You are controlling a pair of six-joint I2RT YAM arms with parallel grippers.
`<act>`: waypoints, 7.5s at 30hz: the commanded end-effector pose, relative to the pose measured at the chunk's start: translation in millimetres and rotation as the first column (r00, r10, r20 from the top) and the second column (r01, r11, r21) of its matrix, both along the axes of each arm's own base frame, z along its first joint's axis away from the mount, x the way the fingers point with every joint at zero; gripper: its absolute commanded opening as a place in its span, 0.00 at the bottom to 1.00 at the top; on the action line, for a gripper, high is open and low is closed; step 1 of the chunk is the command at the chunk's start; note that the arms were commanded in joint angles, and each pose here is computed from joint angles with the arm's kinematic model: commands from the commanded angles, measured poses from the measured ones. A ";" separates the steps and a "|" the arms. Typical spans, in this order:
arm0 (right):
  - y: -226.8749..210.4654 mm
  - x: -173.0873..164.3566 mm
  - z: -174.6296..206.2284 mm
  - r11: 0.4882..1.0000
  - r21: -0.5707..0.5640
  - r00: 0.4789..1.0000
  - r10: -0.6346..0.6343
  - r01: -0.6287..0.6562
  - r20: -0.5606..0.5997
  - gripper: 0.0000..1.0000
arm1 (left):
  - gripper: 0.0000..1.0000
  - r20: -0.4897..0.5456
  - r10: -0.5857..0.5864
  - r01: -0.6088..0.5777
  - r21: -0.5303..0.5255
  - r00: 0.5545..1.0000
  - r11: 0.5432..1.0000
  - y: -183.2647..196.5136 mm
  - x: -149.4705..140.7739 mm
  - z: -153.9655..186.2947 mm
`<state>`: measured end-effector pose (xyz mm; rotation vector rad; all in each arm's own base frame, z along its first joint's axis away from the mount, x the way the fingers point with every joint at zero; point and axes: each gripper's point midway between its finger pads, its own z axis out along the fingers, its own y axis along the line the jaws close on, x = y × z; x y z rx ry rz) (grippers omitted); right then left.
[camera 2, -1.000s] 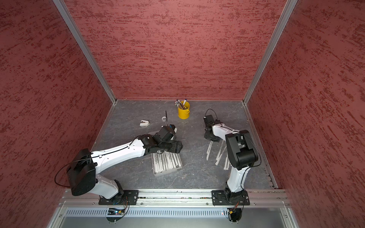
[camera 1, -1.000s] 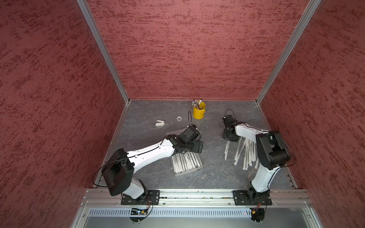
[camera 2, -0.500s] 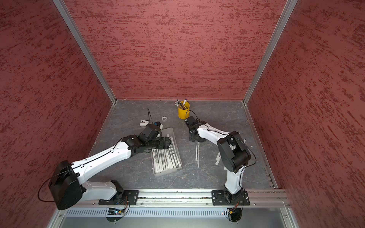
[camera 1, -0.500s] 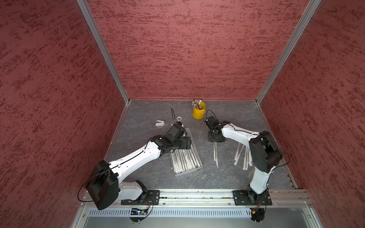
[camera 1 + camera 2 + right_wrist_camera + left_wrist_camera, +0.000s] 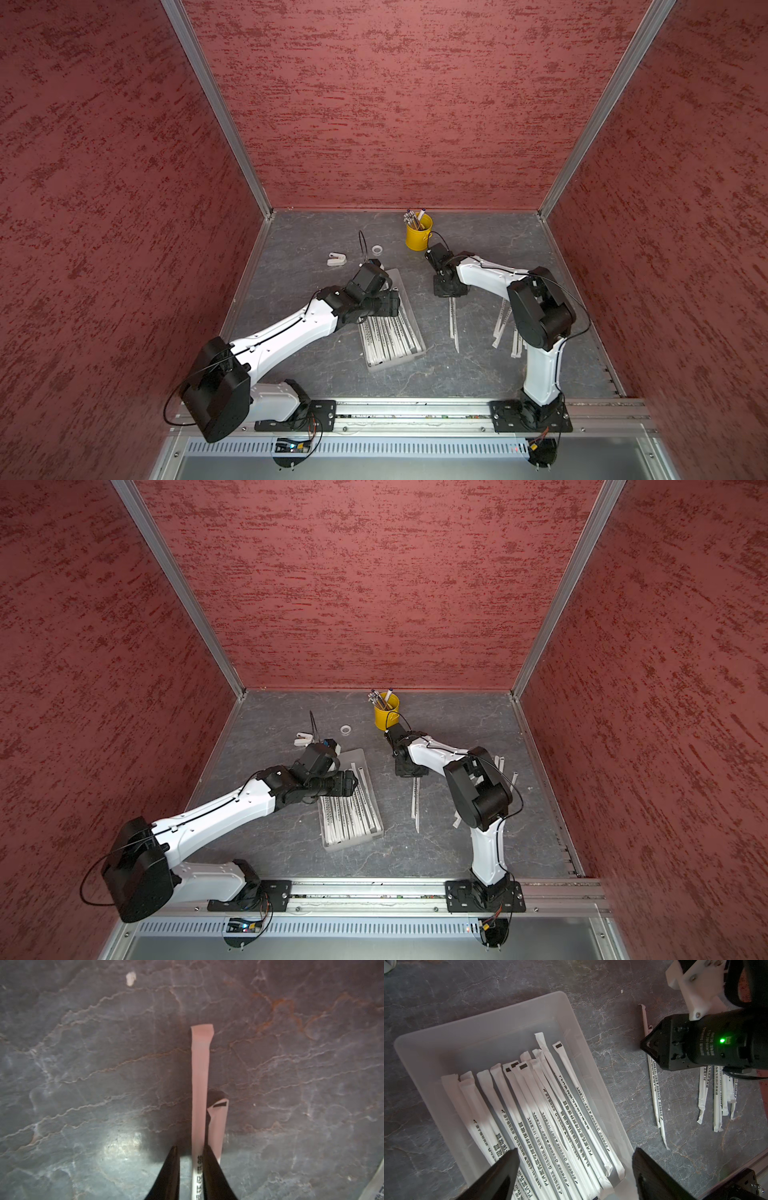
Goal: Put the straws into the storage box
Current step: Pick up the straw from the center of the board, then place the straw in the storage box, then pick up the straw from the center of the board, then place the straw in the storage box, then pick up the straw from the center of the board, then place the straw in the storage box.
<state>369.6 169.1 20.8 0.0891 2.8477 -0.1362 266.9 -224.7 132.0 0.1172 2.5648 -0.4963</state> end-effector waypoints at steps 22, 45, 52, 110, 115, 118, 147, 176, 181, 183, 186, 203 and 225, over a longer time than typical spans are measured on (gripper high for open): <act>153.0 -71.2 133.1 0.952 0.209 0.958 0.173 -0.223 0.230 0.04 | 0.88 0.024 0.348 -0.349 0.054 0.937 0.935 118.3 -12.9 9.3; 269.9 -105.2 33.8 0.923 0.275 0.963 0.252 -0.268 0.091 0.01 | 0.87 -0.020 0.400 -0.399 0.021 0.916 0.917 134.3 -17.6 -0.8; 273.7 -108.9 43.2 0.910 0.306 0.961 0.267 -0.278 0.078 0.15 | 0.87 -0.009 0.409 -0.408 0.020 0.913 0.913 137.9 -19.3 3.4; 239.4 -83.8 90.6 0.852 0.372 0.929 0.321 -0.369 0.185 0.03 | 0.87 0.015 0.331 -0.332 0.046 0.943 0.942 111.9 -12.2 6.9; 240.1 -90.3 61.1 0.877 0.353 0.945 0.298 -0.328 0.138 0.04 | 0.87 -0.008 0.334 -0.334 0.023 0.942 0.942 109.8 -16.1 -2.6; 241.9 -97.1 45.6 0.883 0.355 0.952 0.289 -0.307 0.103 0.04 | 0.87 -0.017 0.328 -0.328 0.010 0.945 0.945 105.6 -14.8 -5.5; 187.3 -90.7 95.8 0.900 0.378 0.975 0.185 -0.218 0.121 0.24 | 0.87 0.072 0.259 -0.255 -0.060 0.963 0.965 88.9 -5.3 28.0; -168.9 -27.4 10.4 0.876 0.095 0.873 -0.481 0.474 0.079 0.42 | 0.88 -0.028 -0.180 0.181 0.061 0.983 0.982 -94.0 -13.1 -13.6; -170.9 -31.5 -3.0 0.869 0.091 0.869 -0.492 0.486 0.062 0.31 | 0.88 -0.028 -0.160 0.162 0.065 0.987 0.985 -84.7 -10.2 -13.3; -168.0 -32.3 -4.7 0.872 0.103 0.873 -0.485 0.479 0.051 0.23 | 0.88 -0.027 -0.149 0.150 0.063 0.988 0.987 -79.6 -9.0 -13.2; -164.3 -34.5 -9.1 0.876 0.114 0.879 -0.475 0.469 0.032 0.19 | 0.88 -0.026 -0.132 0.133 0.063 0.991 0.989 -71.2 -6.8 -12.7; 9.4 -43.5 91.1 0.982 0.189 0.981 -0.044 0.007 0.189 0.02 | 0.88 0.027 0.198 -0.199 0.091 0.980 0.976 66.0 -3.8 6.5; 228.7 -108.2 35.0 0.901 0.348 0.966 0.244 -0.259 0.085 0.01 | 0.87 -0.029 0.303 -0.302 0.032 0.952 0.953 103.0 -16.8 -6.7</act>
